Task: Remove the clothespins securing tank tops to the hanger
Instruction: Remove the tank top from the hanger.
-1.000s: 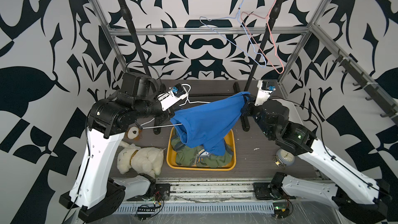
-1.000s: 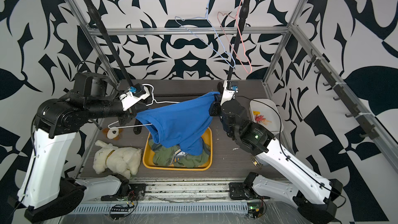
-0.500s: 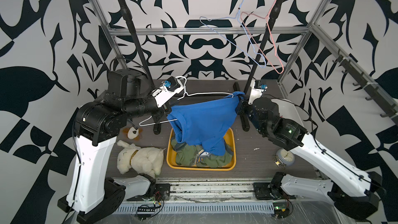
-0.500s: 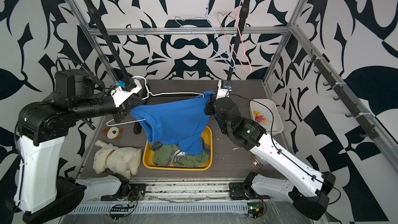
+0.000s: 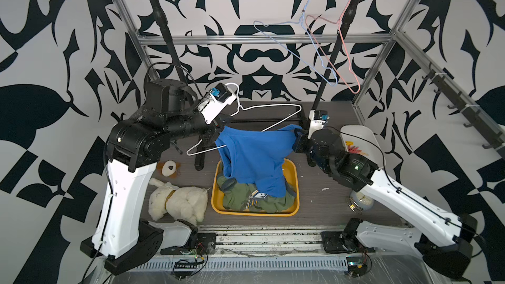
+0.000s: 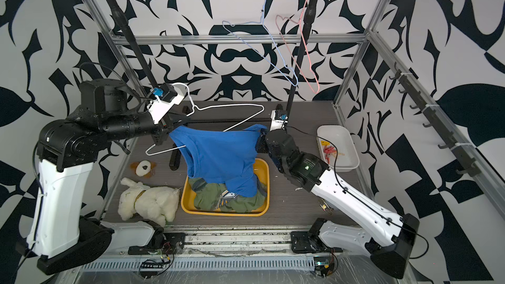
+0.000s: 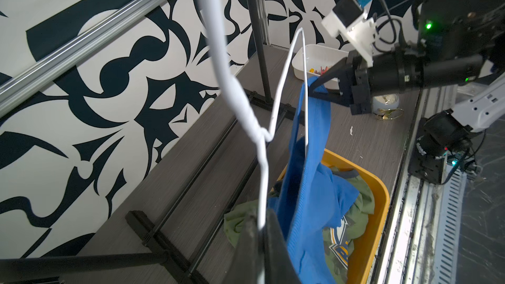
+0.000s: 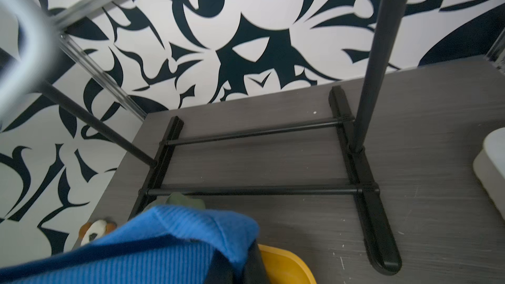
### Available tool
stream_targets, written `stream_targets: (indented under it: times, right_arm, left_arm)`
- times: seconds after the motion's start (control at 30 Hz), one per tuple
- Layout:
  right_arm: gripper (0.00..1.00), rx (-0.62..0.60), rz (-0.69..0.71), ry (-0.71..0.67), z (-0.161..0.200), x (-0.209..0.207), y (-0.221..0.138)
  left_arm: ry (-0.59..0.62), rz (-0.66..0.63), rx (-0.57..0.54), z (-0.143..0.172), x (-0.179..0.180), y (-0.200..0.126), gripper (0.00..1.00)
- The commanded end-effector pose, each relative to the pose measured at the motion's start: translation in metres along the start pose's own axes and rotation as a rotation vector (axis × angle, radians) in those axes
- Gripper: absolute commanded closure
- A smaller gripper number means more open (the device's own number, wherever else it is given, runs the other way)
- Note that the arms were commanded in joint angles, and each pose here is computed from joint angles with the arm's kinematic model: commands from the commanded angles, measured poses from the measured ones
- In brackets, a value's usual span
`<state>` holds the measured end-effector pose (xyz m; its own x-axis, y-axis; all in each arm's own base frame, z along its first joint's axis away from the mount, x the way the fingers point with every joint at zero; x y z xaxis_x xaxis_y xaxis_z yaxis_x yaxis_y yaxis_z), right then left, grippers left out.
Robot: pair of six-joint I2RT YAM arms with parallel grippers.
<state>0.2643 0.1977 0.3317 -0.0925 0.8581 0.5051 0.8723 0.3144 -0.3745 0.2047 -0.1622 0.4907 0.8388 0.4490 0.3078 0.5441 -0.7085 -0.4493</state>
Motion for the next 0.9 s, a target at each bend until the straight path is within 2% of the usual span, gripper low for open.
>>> stream_targets:
  times: [0.0, 0.13, 0.27, 0.63, 0.87]
  right_arm:
    - [1.00, 0.083, -0.111, 0.043, 0.013, 0.018, 0.012]
    - [1.00, 0.233, -0.222, 0.042, 0.043, 0.036, 0.026]
    - [1.00, 0.317, -0.345, 0.076, 0.065, 0.050, 0.036]
    - [1.00, 0.395, -0.545, -0.073, 0.092, 0.103, 0.019]
    - [1.00, 0.501, -0.557, -0.127, 0.125, 0.113, 0.024]
  left_arm:
    - [-0.022, -0.033, -0.079, -0.018, 0.008, -0.005, 1.00]
    - [-0.058, -0.035, -0.094, -0.022, 0.014, 0.003, 1.00]
    - [-0.092, -0.021, -0.113, -0.026, 0.018, 0.013, 1.00]
    - [-0.191, -0.015, -0.155, -0.035, 0.035, 0.042, 1.00]
    - [-0.204, -0.037, -0.199, -0.049, 0.046, 0.045, 1.00]
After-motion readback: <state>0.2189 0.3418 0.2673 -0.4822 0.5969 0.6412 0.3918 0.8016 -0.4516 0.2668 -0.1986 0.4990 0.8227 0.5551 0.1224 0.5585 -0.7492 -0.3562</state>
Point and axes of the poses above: each gripper's point midway between its finger pads, its own y axis out along the fingers, its own x axis along the line the jaws close on, z = x × y, the point moved 4 cm from there along -y, back along the fingers, and after that the axes turned 8 degrees about y, right-handed, at the moved point
